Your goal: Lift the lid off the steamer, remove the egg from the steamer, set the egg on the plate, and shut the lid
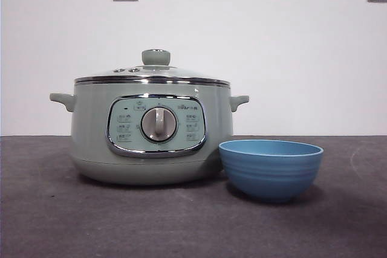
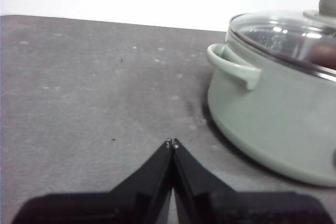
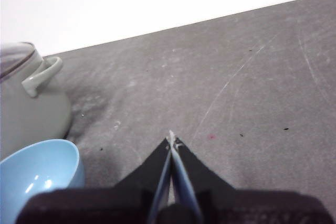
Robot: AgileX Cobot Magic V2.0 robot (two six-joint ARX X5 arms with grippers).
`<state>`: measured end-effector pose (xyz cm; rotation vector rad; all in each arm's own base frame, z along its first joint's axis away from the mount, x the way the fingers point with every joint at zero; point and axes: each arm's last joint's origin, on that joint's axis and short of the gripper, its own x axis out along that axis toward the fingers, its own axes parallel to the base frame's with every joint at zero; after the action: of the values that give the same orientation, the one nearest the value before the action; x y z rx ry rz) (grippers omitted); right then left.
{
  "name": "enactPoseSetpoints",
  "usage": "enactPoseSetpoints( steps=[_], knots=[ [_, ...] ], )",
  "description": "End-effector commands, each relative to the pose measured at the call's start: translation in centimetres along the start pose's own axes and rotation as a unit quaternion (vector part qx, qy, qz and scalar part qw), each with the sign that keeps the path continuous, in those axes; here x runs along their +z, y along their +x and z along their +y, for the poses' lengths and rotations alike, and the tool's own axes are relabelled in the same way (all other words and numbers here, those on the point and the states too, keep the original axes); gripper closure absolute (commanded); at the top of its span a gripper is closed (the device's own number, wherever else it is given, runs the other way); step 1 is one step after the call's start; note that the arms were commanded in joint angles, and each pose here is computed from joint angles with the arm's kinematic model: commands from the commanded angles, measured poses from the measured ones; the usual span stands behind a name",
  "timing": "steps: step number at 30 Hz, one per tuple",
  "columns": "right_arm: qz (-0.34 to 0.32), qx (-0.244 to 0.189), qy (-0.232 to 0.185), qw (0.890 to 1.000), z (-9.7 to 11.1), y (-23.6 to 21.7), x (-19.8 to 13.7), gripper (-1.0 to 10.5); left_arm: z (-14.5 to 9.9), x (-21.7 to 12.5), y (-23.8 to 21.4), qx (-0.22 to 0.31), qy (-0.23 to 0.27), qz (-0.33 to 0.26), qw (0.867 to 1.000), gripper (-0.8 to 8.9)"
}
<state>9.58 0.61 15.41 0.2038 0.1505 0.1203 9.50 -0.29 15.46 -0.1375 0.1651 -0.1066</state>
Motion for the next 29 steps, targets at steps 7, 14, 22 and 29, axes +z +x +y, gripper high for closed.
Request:
enactPoseSetpoints(
  steps=[7,14,22,29],
  knots=[
    [-0.036,0.041,0.065,0.996,0.8,-0.9,2.7,9.6,-0.9,4.4,-2.0,-0.029,-0.038,-0.035,0.998,8.20],
    [-0.060,0.082,0.057,0.993,2.2,-2.2,7.6,9.6,-2.0,8.9,-4.0,-0.073,-0.033,-0.044,0.996,8.20],
    [0.018,0.177,0.039,0.983,3.8,-1.5,12.9,9.6,-3.1,13.9,-5.1,-0.132,-0.019,-0.014,0.991,8.20],
    [0.130,0.290,0.005,0.948,5.1,-0.1,16.7,9.6,-3.7,16.2,-4.7,-0.180,-0.005,0.070,0.981,8.21]
  ],
)
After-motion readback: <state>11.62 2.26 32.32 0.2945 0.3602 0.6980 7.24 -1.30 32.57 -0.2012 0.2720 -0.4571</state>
